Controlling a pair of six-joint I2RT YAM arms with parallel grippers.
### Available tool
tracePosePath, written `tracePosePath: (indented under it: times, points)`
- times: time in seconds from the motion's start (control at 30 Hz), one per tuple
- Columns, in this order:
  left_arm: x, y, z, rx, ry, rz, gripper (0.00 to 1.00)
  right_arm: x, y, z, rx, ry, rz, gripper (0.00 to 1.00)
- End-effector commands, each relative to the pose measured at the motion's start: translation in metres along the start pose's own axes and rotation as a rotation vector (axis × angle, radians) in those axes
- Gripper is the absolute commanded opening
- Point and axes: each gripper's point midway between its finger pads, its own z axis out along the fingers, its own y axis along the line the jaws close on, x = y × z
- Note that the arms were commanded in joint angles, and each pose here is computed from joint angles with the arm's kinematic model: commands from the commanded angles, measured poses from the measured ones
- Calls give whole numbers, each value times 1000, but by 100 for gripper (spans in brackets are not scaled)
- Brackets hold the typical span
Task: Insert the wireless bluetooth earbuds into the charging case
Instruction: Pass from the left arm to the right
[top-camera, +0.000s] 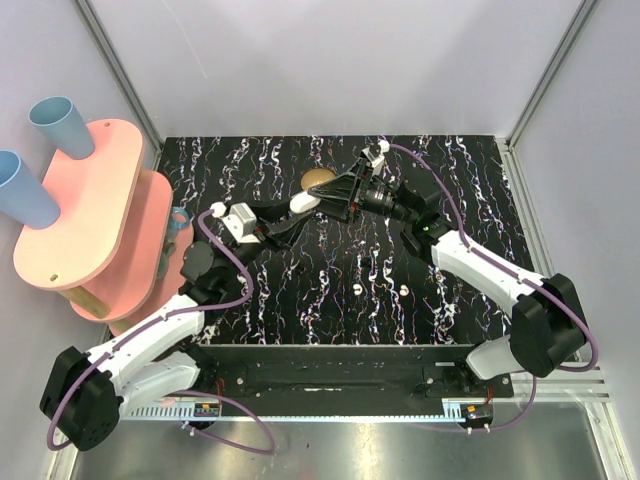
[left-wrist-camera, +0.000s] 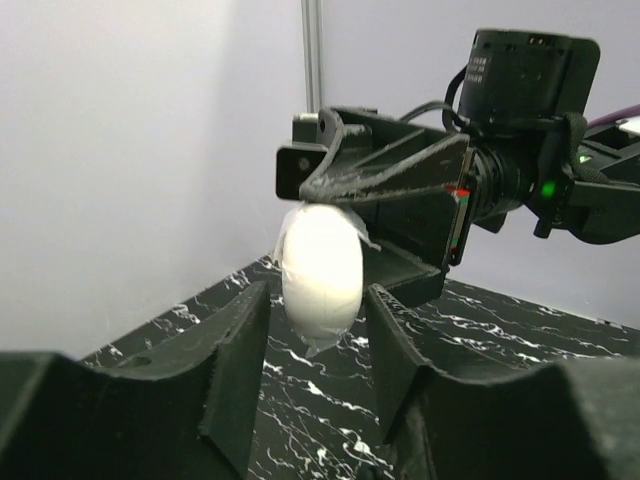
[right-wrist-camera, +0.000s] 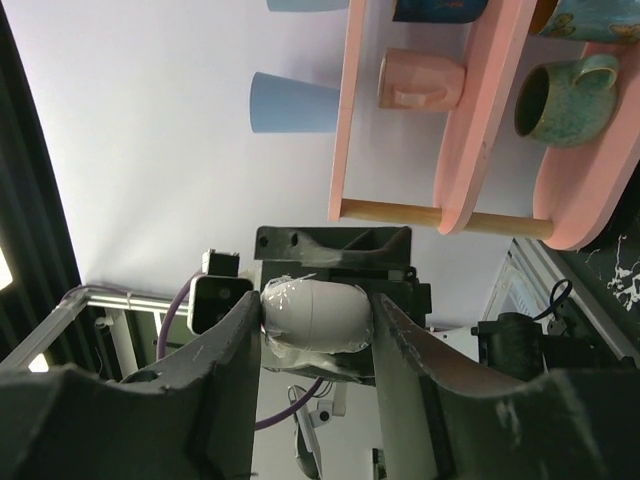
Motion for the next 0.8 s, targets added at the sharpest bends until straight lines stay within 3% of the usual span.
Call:
tracePosePath:
  times: [0.0, 0.3, 0.77]
  points:
    - [-7, -1, 4, 3, -5, -14, 49, 12, 23, -2, -80, 52, -53, 18]
    - [-13, 0, 6, -1, -29, -6, 61, 10, 16, -1, -60, 45, -50, 16]
    - [-26, -3, 11, 16, -93, -41, 61, 6, 5, 0, -31, 27, -50, 16]
